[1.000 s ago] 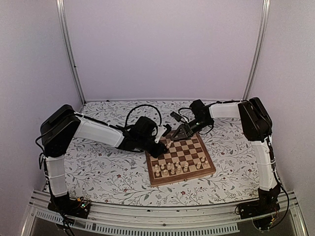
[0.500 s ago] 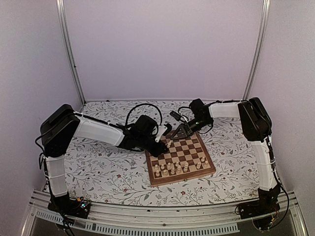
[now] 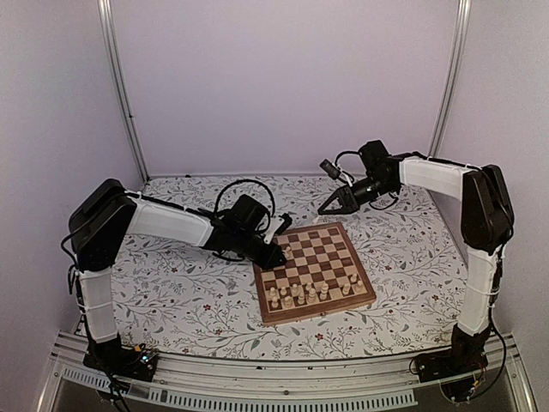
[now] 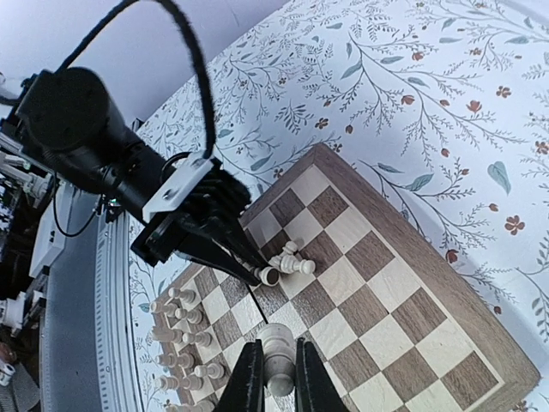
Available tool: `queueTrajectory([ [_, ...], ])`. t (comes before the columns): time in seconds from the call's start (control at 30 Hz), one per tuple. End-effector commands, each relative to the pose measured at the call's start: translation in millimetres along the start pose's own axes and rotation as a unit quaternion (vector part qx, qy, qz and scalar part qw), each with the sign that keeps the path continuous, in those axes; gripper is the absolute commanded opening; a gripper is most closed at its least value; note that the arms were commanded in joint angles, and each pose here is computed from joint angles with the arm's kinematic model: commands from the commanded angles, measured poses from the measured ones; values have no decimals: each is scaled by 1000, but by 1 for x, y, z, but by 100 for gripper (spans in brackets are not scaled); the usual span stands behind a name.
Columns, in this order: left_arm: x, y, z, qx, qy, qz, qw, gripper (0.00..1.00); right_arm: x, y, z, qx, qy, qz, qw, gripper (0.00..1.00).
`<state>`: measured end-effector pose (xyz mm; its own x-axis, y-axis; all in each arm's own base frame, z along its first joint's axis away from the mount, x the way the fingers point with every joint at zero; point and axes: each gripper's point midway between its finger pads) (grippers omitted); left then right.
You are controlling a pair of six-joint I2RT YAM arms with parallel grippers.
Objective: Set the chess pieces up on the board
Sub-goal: Place the chess piece on the chessboard.
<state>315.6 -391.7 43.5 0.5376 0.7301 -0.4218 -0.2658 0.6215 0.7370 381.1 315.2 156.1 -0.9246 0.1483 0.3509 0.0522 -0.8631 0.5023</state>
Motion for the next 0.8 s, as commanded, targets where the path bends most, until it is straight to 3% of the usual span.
queueTrajectory([
  [0.0,-10,11,7,12,27,-35,999,0,21,25,-2,31,66,-56,996,6],
  [0.13,-9,6,1,23,36,-40,998,1,37,46,-12,65,123,-105,985,6],
  [0.33,-10,5,1,23,42,-42,998,12,71,57,-47,121,217,-125,961,7],
  [0.53,-12,15,8,16,37,-34,999,27,97,42,-82,159,265,-112,944,7],
  [0.77,-22,31,15,24,28,-38,999,33,120,20,-95,176,308,-96,930,7],
])
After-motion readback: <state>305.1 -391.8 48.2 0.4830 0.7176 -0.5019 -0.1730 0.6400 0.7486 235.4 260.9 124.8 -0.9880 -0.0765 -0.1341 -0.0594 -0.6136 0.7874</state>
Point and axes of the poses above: each gripper's point midway between its finger pads, its own y axis back along the fingers, its own x axis along the line the jaws close on, z = x × y, and after that the axes turned 14 degrees about y, right-handed
